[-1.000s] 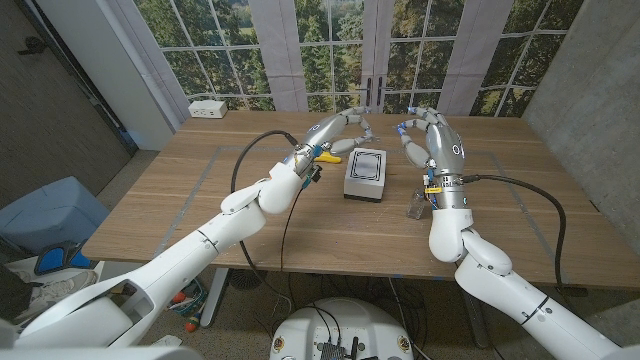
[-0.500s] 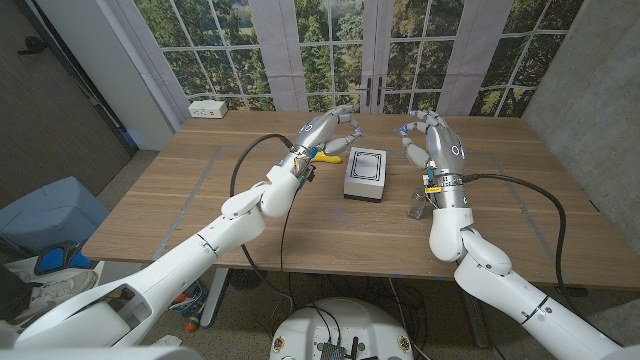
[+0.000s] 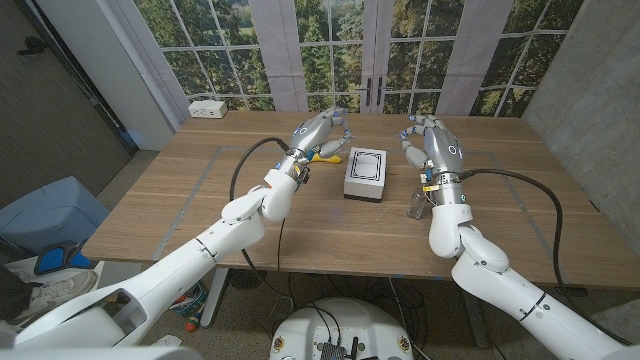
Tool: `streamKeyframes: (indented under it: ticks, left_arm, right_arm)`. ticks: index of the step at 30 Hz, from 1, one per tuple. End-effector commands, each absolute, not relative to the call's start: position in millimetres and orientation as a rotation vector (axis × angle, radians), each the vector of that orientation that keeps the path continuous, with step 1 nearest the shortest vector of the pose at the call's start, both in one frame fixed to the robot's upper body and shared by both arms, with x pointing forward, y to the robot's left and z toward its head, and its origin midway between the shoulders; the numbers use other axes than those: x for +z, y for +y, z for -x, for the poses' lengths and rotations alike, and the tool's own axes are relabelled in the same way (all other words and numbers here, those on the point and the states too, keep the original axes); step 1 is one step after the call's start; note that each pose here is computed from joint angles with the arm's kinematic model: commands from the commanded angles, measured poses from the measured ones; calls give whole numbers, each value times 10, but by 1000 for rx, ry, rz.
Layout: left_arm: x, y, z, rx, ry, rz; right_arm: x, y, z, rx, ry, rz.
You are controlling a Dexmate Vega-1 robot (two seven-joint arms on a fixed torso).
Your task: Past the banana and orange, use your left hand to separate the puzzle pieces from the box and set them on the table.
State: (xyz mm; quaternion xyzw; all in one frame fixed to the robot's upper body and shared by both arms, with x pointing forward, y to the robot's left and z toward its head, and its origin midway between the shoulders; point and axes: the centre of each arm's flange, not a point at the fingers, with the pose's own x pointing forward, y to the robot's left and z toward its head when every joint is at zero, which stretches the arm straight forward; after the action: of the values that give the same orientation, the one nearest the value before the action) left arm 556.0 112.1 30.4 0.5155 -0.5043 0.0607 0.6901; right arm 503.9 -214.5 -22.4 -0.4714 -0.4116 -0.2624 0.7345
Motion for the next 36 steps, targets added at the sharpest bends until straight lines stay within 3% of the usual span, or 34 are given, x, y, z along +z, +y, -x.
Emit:
streamKeyframes:
  ticks: [1,36]
  left_arm:
    - [237,1185,-5573,189,-1080,-1206]
    - [76,1368,-5781,229,-936,-1374]
  right_arm:
    - [-236,-2170,-5158,-559,-804,1090]
    - [-394,-2336,-5635,-550,-534,1162]
